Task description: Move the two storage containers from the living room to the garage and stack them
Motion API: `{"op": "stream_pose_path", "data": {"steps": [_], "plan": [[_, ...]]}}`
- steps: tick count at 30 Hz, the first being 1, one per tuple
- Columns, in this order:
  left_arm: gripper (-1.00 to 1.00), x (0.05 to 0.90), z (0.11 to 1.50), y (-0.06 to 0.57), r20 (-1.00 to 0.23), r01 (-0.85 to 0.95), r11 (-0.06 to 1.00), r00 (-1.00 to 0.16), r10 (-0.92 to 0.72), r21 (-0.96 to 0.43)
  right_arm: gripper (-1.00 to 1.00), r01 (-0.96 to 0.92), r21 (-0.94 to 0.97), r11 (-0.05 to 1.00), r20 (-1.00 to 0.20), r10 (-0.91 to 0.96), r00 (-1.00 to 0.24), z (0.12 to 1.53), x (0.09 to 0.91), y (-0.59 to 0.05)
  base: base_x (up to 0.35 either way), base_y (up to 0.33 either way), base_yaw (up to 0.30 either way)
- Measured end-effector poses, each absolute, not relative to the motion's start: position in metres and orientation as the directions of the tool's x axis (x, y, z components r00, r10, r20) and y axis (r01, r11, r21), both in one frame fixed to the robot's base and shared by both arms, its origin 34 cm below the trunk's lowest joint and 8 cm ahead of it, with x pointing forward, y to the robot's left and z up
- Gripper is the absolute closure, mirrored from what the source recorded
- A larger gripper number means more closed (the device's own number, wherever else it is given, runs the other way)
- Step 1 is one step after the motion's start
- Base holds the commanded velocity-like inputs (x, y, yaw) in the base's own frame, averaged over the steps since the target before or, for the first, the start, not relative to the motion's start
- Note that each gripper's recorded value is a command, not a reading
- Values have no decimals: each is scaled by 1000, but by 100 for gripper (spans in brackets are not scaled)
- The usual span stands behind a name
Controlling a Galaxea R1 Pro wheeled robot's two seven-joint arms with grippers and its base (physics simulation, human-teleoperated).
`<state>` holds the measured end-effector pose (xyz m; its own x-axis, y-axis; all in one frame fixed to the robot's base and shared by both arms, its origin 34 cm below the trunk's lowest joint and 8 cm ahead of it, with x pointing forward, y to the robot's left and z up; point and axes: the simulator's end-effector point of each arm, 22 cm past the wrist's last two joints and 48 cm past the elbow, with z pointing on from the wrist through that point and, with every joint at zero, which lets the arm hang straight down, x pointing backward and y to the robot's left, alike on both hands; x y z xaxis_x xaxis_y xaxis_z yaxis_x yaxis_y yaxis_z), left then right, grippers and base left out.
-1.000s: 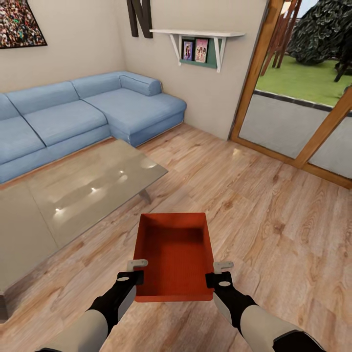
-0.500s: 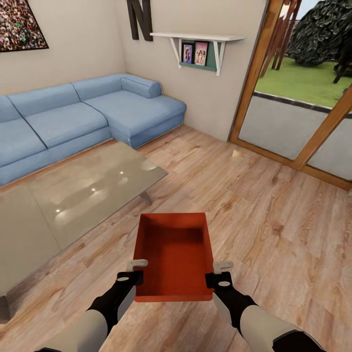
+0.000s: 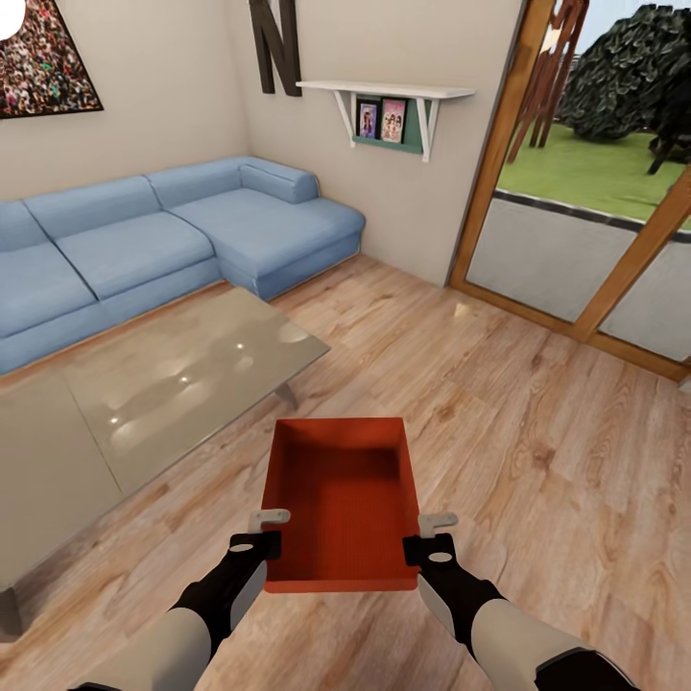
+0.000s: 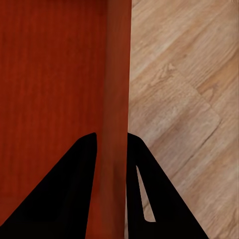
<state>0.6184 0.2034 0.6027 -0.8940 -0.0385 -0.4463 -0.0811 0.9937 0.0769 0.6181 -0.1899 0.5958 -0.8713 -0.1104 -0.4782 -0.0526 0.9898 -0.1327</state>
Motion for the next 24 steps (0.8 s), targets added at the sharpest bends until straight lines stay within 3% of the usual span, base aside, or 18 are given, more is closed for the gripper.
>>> {"op": "stream_pose_path", "data": {"steps": [24], "plan": [[100,630,631,202,-482,-82,994,-875,-36,74,100,-47,-133,990,-513,-109,-851,623,629,-191,0,0,-15]]}}
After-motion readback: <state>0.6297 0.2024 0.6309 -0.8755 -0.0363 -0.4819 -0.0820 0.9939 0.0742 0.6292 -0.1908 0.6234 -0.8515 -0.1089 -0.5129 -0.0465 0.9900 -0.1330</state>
